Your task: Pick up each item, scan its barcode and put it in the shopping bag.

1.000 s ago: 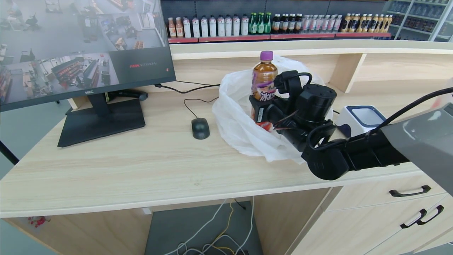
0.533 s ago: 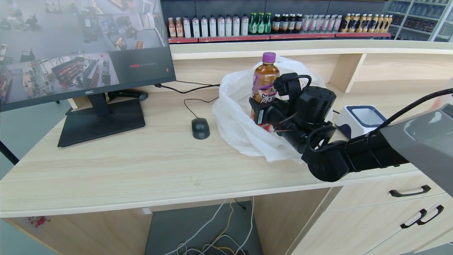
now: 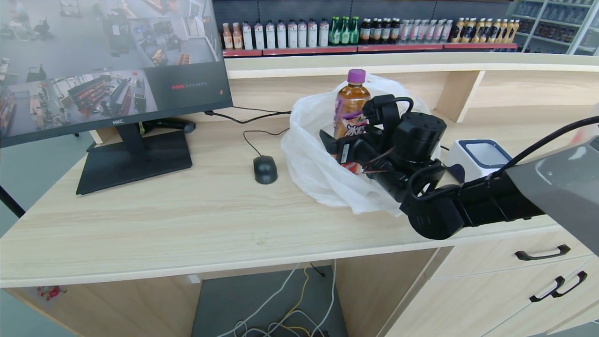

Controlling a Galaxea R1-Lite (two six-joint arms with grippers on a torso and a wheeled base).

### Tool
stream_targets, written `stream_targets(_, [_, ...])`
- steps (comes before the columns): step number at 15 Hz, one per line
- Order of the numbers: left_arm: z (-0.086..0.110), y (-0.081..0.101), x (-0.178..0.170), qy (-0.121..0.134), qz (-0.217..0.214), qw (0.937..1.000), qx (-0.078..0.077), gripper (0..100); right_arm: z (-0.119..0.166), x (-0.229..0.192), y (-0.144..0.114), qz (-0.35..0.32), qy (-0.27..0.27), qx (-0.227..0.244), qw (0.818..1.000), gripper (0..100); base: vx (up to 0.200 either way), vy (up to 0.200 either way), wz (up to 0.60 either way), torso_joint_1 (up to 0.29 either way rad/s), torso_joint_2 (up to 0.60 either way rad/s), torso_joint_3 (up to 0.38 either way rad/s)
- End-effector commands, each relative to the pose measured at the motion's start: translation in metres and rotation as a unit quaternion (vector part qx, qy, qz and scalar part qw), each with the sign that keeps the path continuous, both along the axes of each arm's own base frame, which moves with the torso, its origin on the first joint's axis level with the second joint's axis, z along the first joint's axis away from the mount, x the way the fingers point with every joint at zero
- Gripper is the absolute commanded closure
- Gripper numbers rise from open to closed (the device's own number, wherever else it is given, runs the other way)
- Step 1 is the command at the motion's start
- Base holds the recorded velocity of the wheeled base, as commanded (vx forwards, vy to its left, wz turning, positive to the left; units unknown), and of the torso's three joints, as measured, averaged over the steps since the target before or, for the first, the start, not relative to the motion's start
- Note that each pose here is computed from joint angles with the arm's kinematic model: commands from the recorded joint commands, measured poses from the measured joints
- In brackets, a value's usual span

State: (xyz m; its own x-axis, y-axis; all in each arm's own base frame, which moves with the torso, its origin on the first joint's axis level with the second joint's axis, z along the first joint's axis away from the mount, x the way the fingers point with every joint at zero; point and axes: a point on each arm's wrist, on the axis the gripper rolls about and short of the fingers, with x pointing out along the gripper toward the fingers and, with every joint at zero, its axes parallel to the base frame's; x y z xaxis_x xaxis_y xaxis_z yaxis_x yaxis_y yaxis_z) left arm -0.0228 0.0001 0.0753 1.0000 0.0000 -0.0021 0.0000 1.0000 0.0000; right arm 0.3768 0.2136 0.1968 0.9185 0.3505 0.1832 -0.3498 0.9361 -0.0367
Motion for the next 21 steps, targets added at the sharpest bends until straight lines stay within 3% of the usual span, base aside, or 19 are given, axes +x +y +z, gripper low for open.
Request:
stream_targets(1, [0.0, 0.0, 0.0, 0.0, 0.0, 1.0, 0.0, 0, 0.011, -0.008, -0.004, 0.0, -0.008, 0.004, 1.0, 0, 0.0, 0.0, 0.0, 0.0, 0.0, 0.0])
stream_targets(5, [0.0, 0.0, 0.0, 0.0, 0.0, 1.0, 0.0, 0, 0.021, -0.031, -0.011, 0.007, -0.014, 0.007, 1.0, 0, 0.0, 0.0, 0.0, 0.0, 0.0, 0.0])
stream_targets(15, [0.0, 0.0, 0.0, 0.0, 0.0, 1.0, 0.001, 0, 0.015, -0.117, -0.04, 0.038, -0.055, 0.033, 0.997, 0, 0.0, 0.0, 0.0, 0.0, 0.0, 0.0])
stream_targets(21, [0.0, 0.0, 0.0, 0.0, 0.0, 1.0, 0.0, 0, 0.008, -0.133, -0.047, 0.036, -0.099, 0.049, 0.993, 0, 0.0, 0.0, 0.0, 0.0, 0.0, 0.0])
